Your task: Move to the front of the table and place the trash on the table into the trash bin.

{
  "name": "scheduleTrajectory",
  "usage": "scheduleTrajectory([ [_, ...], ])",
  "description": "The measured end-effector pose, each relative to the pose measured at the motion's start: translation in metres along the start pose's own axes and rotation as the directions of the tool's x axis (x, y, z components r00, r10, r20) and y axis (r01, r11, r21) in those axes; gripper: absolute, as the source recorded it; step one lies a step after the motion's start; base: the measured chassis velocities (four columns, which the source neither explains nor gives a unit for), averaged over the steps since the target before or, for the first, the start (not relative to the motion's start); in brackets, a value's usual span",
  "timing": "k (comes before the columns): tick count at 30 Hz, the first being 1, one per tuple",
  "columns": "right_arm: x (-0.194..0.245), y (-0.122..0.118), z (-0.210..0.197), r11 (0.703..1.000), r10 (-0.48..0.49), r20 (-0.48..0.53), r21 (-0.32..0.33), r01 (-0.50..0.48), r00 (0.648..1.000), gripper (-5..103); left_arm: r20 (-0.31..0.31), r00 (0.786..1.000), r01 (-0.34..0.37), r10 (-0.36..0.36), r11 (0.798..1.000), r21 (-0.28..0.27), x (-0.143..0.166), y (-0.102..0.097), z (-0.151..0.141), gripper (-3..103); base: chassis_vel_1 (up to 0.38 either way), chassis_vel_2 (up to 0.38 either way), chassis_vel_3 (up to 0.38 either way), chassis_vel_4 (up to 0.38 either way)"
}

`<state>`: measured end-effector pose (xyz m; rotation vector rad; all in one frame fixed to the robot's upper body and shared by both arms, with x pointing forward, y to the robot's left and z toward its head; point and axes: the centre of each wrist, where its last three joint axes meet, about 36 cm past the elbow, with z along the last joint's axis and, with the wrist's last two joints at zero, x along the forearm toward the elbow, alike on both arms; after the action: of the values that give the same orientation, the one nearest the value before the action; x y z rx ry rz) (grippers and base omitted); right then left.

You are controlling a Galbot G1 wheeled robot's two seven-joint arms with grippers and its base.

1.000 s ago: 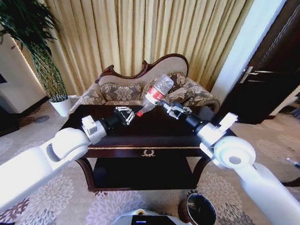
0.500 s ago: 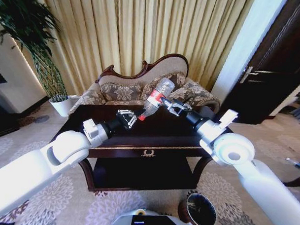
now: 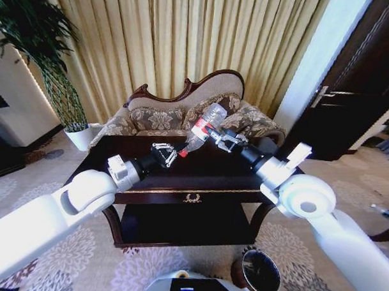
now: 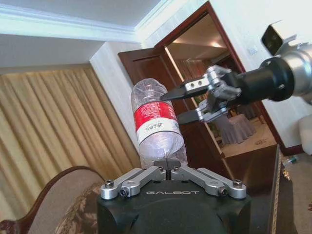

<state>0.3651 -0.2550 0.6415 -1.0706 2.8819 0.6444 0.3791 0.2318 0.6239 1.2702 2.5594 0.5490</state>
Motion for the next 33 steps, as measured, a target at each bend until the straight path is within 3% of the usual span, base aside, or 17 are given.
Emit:
scheduleTrajectory([
  [15,0.003,-0.007,0.005,0.999,0.032,0.008,-0.001,-0.032,0.999,101,0.004,0.998,-0.07,0.07,0.997,0.028,-0.014,-0.015,0.0,0,0.0,0.0,0.0,0.0],
  [19,0.003,-0.007,0.006,0.999,0.034,0.013,0.003,-0.034,0.999,87,-0.003,0.997,-0.075,0.075,0.997,0.031,-0.012,-0.014,0.002,0,0.0,0.0,0.0,0.0],
  [21,0.004,-0.008,0.007,0.999,0.034,0.012,0.004,-0.034,0.999,87,-0.006,0.997,-0.074,0.074,0.997,0.033,-0.012,-0.012,0.003,0,0.0,0.0,0.0,0.0],
  [23,0.004,-0.01,0.009,0.999,0.04,0.011,0.009,-0.04,0.999,71,-0.011,0.997,-0.07,0.071,0.997,0.038,-0.012,-0.011,0.005,0,0.0,0.0,0.0,0.0],
  [25,0.004,-0.01,0.009,0.999,0.04,0.01,0.009,-0.041,0.999,71,-0.012,0.998,-0.069,0.069,0.997,0.038,-0.012,-0.011,0.006,0,0.0,0.0,0.0,0.0],
  [26,0.004,-0.01,0.009,0.999,0.041,0.009,0.011,-0.041,0.999,65,-0.015,0.998,-0.064,0.064,0.997,0.032,-0.011,-0.01,0.006,-1,0.0,0.0,0.0,0.0],
  [28,0.004,-0.01,0.009,0.999,0.044,0.009,0.021,-0.044,0.999,60,-0.021,0.998,-0.058,0.058,0.998,0.026,-0.01,-0.007,0.006,3,0.0,0.0,0.0,0.0],
  [30,0.005,-0.013,0.007,0.998,0.053,0.009,0.038,-0.053,0.999,45,-0.025,0.999,-0.047,0.047,0.999,0.023,-0.01,-0.004,0.008,15,0.0,0.0,0.0,0.0],
  [33,0.005,-0.013,0.007,0.998,0.055,0.008,0.04,-0.056,0.998,45,-0.024,0.999,-0.045,0.045,0.999,0.025,-0.009,-0.004,0.008,19,0.0,0.0,0.0,0.0],
])
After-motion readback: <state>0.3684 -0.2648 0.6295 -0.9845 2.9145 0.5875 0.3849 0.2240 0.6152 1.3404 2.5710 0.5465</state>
